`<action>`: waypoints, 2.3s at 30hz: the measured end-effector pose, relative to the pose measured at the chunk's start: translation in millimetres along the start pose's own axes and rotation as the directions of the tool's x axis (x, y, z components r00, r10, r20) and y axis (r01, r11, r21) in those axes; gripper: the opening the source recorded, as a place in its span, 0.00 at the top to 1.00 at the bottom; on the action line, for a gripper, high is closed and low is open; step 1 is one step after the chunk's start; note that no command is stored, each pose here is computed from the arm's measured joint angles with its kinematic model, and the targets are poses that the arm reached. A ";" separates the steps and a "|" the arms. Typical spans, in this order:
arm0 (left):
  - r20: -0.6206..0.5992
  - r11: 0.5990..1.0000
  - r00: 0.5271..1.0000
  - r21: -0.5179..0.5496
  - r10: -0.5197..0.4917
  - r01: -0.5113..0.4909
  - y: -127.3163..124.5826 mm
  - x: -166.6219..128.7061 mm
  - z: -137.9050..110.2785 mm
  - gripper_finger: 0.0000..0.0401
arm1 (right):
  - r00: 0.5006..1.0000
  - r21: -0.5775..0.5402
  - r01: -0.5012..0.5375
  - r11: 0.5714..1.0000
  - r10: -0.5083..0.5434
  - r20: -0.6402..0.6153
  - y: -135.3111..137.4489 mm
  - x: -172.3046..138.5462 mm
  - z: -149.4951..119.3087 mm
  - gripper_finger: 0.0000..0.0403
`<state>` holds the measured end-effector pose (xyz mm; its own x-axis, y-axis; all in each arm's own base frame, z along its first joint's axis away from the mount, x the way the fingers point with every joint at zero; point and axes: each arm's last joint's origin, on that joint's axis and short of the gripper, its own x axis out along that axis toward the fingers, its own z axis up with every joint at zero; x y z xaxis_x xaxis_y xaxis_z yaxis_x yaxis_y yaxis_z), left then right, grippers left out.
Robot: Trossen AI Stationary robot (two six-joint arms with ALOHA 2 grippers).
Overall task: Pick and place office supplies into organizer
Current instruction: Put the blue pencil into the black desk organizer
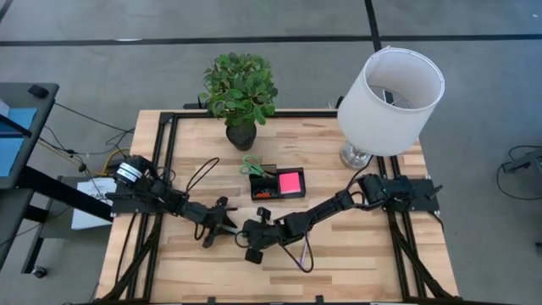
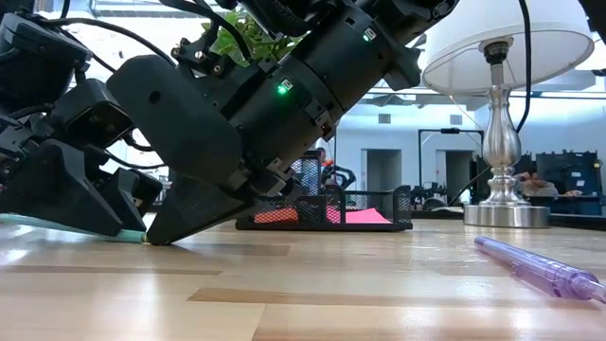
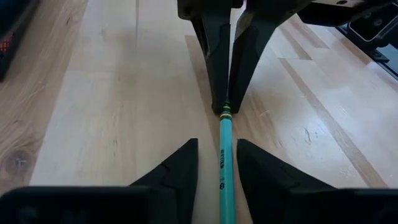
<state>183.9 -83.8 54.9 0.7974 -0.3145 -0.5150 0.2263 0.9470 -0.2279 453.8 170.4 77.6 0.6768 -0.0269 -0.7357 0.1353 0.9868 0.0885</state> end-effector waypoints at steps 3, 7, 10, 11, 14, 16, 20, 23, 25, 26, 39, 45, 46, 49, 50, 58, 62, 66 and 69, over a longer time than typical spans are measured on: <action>0.008 1.000 1.000 0.000 -0.010 0.010 -1.2 1.7 2.3 0.68 | 1.000 0.002 0.000 1.000 0.000 -0.001 -1.1 0.4 0.3 0.99; -0.014 1.000 1.000 0.002 -0.010 0.010 -1.8 3.6 2.0 0.59 | 1.000 0.052 0.010 0.999 -0.011 0.005 -2.0 0.6 0.9 0.98; -0.029 0.999 1.000 0.031 -0.009 0.010 -1.8 4.1 1.1 0.55 | 1.000 0.057 0.012 0.998 -0.012 0.011 -1.7 0.6 0.9 0.99; -0.031 0.999 1.000 0.043 -0.004 0.006 -1.7 4.1 0.9 0.55 | 1.000 0.056 0.016 0.998 -0.017 0.014 -1.5 0.6 0.7 0.99; -0.029 0.999 1.000 0.050 0.004 -0.002 -1.6 4.2 0.9 0.56 | 0.999 0.059 0.043 0.997 -0.044 0.030 0.7 0.2 -0.6 0.99; -0.030 0.999 1.000 0.050 0.005 -0.004 -1.6 4.2 0.8 0.58 | 0.996 0.082 0.075 0.994 -0.079 0.051 2.4 0.1 -1.7 1.00; -0.031 0.999 0.999 0.051 0.020 -0.019 -1.1 4.2 0.5 0.65 | 0.989 0.078 0.120 0.990 -0.126 0.078 7.0 -1.4 -4.7 1.00; -0.030 0.998 0.999 0.051 0.027 -0.025 -0.8 4.2 0.4 0.71 | 0.987 0.084 0.130 0.988 -0.137 0.084 9.1 -2.3 -5.9 1.00; -0.031 0.998 0.999 0.049 0.029 -0.028 -0.7 4.2 0.3 0.75 | 0.983 0.104 0.145 0.984 -0.155 0.094 11.1 -3.0 -7.3 1.00; -0.031 0.999 0.999 0.043 0.030 -0.029 -0.5 4.2 0.3 0.76 | 0.981 0.111 0.155 0.982 -0.166 0.097 12.6 -2.1 -9.8 1.00; -0.037 0.999 0.999 0.028 0.025 -0.024 0.1 1.9 -1.7 0.83 | 0.936 0.229 0.273 0.935 -0.312 0.161 25.6 -9.0 -33.5 1.00; -0.037 0.999 0.999 0.027 0.024 -0.023 0.1 1.9 -1.7 0.83 | 0.913 0.238 0.305 0.922 -0.354 0.200 31.1 -11.6 -37.7 1.00; -0.037 0.999 0.999 0.027 0.024 -0.023 0.1 1.9 -1.7 0.83 | 0.909 0.242 0.306 0.921 -0.358 0.212 32.3 -11.8 -38.0 1.00; -0.037 0.999 0.999 0.024 0.024 -0.023 1.2 2.0 -1.4 0.83 | 0.895 0.258 0.313 0.914 -0.375 0.240 33.1 -11.8 -37.3 1.00; -0.036 1.000 0.999 0.017 0.024 -0.024 1.8 2.0 -1.1 0.83 | 0.892 0.262 0.317 0.912 -0.381 0.246 33.0 -11.8 -37.2 1.00; -0.034 1.000 0.999 -0.001 0.029 -0.029 4.3 2.9 0.4 0.83 | 0.862 0.276 0.352 0.894 -0.425 0.275 31.9 -12.3 -36.6 1.00; -0.035 0.999 0.999 -0.019 0.031 -0.032 4.4 3.1 0.4 0.89 | 0.833 0.336 0.365 0.868 -0.466 0.299 30.7 -12.8 -36.3 0.99; -0.032 0.999 0.999 -0.034 0.032 -0.033 4.2 3.8 1.2 0.97 | 0.816 0.350 0.380 0.856 -0.489 0.308 27.2 -10.9 -35.8 0.99; -0.032 0.999 0.999 -0.037 0.037 -0.038 4.2 4.5 1.7 0.96 | 0.817 0.355 0.372 0.858 -0.484 0.314 28.8 -12.0 -34.8 0.99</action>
<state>189.3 -81.1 53.0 0.7868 -0.2810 -0.5495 0.1744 0.9553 -0.2388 424.4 204.7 65.6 0.7145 -0.5497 -0.4327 0.6247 0.7798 0.0409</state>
